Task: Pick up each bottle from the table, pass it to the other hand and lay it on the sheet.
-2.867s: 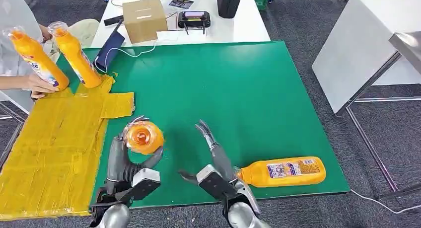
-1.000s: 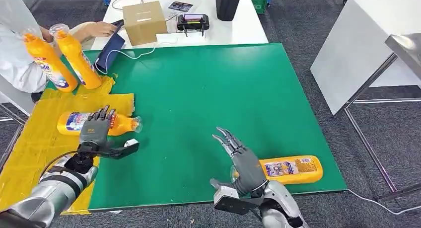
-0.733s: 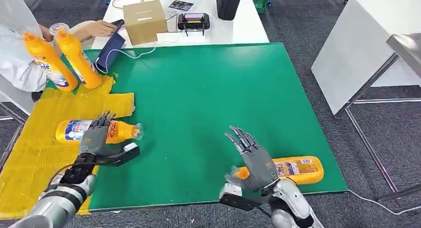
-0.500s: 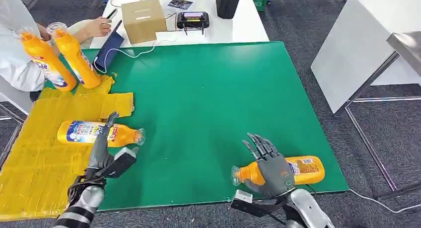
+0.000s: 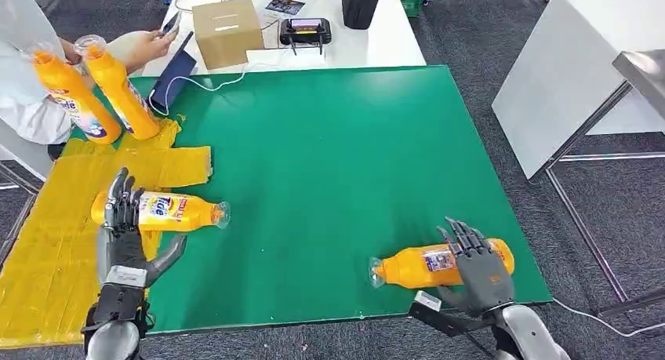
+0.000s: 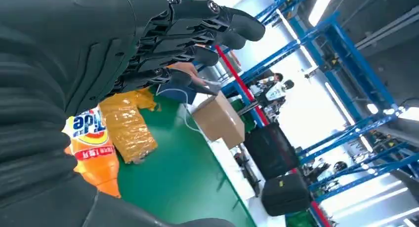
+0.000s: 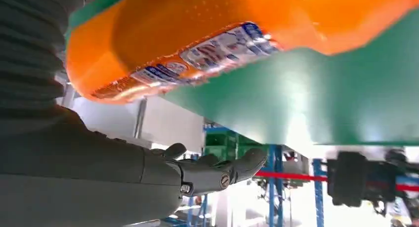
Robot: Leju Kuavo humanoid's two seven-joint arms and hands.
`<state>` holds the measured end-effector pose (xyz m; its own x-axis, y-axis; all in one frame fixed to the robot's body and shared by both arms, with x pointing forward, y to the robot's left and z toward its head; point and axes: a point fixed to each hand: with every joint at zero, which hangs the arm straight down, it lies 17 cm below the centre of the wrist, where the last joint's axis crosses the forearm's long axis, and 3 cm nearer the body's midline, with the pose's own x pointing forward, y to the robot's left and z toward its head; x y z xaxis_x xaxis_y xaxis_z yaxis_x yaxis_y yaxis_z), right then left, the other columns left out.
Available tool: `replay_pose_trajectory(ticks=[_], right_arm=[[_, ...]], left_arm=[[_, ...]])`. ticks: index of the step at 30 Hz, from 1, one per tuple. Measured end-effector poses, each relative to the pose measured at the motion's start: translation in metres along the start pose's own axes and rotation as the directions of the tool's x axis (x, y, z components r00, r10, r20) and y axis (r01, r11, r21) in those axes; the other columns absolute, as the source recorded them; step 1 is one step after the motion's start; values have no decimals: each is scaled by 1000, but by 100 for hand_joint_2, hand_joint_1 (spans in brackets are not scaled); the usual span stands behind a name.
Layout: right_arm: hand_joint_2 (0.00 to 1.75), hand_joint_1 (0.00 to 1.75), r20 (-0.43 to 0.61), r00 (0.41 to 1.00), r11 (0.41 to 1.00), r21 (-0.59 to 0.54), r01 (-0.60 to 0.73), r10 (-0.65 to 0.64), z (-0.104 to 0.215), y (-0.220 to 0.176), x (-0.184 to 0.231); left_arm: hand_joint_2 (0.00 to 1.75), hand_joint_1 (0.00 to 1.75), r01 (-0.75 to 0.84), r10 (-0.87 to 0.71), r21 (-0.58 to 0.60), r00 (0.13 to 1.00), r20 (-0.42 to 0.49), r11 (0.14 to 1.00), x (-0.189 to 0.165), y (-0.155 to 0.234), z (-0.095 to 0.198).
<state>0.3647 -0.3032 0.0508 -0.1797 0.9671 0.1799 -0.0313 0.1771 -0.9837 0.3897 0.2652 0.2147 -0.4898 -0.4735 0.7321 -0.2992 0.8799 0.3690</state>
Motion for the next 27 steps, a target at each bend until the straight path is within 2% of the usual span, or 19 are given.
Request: replay_pose_trajectory(ticks=[13,23,24,25,26,27], right_arm=[[175,0,-65,997,995,86,52,-46,5,29,-38],[175,0,-115,993,986,166,31,-12,-6,52,-65],[175,5,-134,991,984,179,20,4,-6,55,-71],[175,148,-151,988,983,186,10,19,-9,56,-77],[175,164,-163,986,981,192,2,30,-10,56,-81],[175,169,-178,983,980,201,-8,45,-10,59,-86]], left_arm=[[175,0,-91,89,57,995,46,994,23,10,3],[175,0,-141,137,86,989,52,986,28,14,2],[175,0,-145,141,88,989,52,986,28,14,1],[175,0,-152,147,91,988,52,984,28,14,1],[175,0,-155,150,92,987,54,984,29,14,0],[175,0,-160,155,93,986,55,983,29,14,-1]])
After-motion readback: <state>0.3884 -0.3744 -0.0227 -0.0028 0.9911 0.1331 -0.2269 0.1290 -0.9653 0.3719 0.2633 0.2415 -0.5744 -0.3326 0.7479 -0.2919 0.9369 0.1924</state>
